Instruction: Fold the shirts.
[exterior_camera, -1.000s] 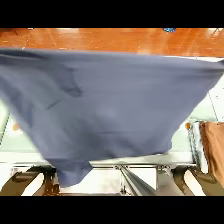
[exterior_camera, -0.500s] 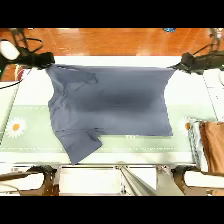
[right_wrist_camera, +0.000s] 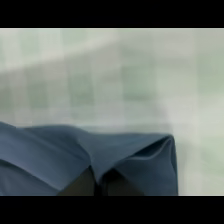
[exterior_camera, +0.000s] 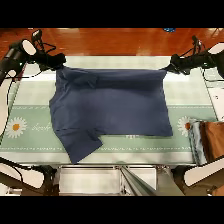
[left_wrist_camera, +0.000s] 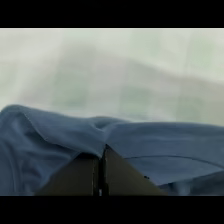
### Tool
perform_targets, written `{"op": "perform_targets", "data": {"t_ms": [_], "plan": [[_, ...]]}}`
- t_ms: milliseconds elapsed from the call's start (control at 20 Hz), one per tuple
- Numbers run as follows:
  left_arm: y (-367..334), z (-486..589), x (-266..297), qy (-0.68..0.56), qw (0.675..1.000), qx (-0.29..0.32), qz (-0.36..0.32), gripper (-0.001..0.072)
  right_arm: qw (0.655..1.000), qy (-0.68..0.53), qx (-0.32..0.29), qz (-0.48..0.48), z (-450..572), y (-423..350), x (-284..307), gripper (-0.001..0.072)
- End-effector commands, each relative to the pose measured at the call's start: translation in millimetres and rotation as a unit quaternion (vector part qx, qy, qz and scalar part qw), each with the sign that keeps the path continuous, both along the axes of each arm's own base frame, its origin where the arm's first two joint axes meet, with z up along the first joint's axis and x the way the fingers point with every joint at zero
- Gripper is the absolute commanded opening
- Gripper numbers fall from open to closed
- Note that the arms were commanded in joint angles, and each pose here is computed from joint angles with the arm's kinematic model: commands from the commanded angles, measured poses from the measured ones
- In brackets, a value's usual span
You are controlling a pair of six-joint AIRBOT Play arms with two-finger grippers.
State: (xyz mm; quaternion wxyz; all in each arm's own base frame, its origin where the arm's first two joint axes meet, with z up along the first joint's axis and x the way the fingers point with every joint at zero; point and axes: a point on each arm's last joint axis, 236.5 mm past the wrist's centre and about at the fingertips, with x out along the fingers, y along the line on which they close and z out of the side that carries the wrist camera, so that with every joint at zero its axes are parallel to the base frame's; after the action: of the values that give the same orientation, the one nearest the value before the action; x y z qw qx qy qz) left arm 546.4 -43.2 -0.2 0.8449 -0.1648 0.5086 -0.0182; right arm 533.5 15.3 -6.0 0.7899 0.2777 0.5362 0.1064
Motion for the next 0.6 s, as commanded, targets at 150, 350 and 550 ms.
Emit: {"op": "perform_targets", "data": {"t_ms": [150, 350, 550], "plan": [[9.5, -32.8, -84.3, 0.164, 0.981, 0.000, -0.101, 0.0015, 0.986, 0.135, -0.035, 0.090, -29.1, -12.4, -74.0, 0.0028], [7.3, -64.7, -125.7, 0.235, 0.965, -0.016, -0.120, 0.0015, 0.978, 0.182, -0.029, 0.101, -55.4, -5.1, -99.9, 0.0028], [-0.5, -84.4, -145.0, 0.262, 0.957, -0.037, -0.117, 0.0016, 0.975, 0.193, -0.031, 0.104, -77.9, 8.8, -108.3, 0.0029]]}}
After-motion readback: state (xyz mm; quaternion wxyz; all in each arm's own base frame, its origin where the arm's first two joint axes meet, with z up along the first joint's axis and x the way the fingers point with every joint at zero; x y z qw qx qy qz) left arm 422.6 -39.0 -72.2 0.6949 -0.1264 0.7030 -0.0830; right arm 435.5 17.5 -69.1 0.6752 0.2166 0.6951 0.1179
